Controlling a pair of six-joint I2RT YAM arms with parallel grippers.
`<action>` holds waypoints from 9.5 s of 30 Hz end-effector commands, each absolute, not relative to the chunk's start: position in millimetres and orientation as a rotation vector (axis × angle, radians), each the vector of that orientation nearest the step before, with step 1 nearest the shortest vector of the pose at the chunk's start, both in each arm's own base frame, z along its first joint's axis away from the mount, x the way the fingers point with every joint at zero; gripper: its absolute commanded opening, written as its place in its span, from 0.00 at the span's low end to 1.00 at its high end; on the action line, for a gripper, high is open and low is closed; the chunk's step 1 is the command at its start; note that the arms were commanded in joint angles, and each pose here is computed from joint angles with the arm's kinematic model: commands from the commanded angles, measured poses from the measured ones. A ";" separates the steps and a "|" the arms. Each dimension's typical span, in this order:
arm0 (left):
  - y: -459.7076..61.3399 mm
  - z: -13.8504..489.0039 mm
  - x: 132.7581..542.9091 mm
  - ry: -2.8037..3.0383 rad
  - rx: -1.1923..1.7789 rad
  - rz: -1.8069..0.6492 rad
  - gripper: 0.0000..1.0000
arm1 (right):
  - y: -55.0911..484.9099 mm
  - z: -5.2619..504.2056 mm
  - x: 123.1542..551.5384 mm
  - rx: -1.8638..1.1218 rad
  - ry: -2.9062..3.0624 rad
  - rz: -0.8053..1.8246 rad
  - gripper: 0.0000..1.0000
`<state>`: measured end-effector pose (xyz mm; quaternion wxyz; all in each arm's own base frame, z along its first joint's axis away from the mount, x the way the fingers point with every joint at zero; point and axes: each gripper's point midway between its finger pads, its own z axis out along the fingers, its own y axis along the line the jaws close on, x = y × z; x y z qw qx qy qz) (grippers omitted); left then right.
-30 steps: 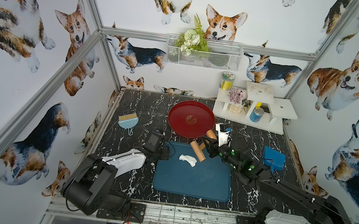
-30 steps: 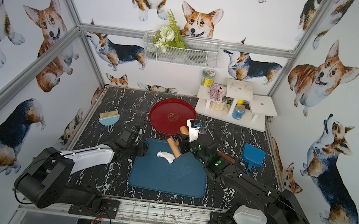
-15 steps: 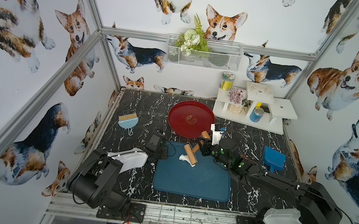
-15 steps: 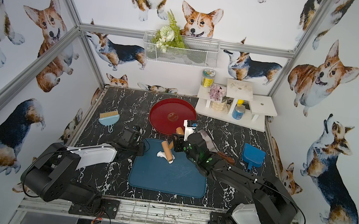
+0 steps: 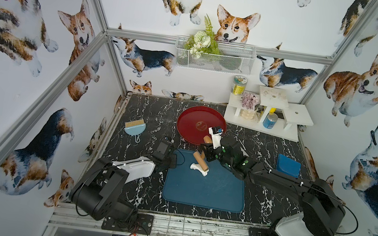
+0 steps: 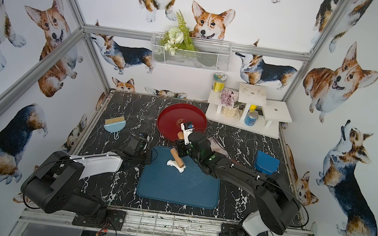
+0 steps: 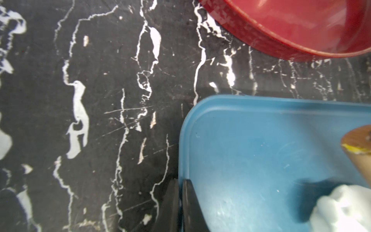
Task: Roll out the dumpling wrappers from the dough
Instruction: Flatten out the dough on the work surface.
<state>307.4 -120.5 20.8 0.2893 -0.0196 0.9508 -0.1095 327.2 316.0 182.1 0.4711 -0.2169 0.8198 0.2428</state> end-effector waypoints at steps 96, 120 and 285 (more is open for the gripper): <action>-120.6 22.1 309.9 2.516 -0.040 -0.278 0.00 | 322.6 128.3 235.2 -1.521 1.758 0.585 0.00; -110.2 36.6 304.4 2.440 -0.168 -0.288 0.00 | 262.7 258.8 296.8 -0.467 1.758 0.550 0.00; -128.9 26.7 284.0 2.522 -0.073 -0.430 0.00 | 232.8 114.9 281.1 -0.120 2.250 0.314 0.00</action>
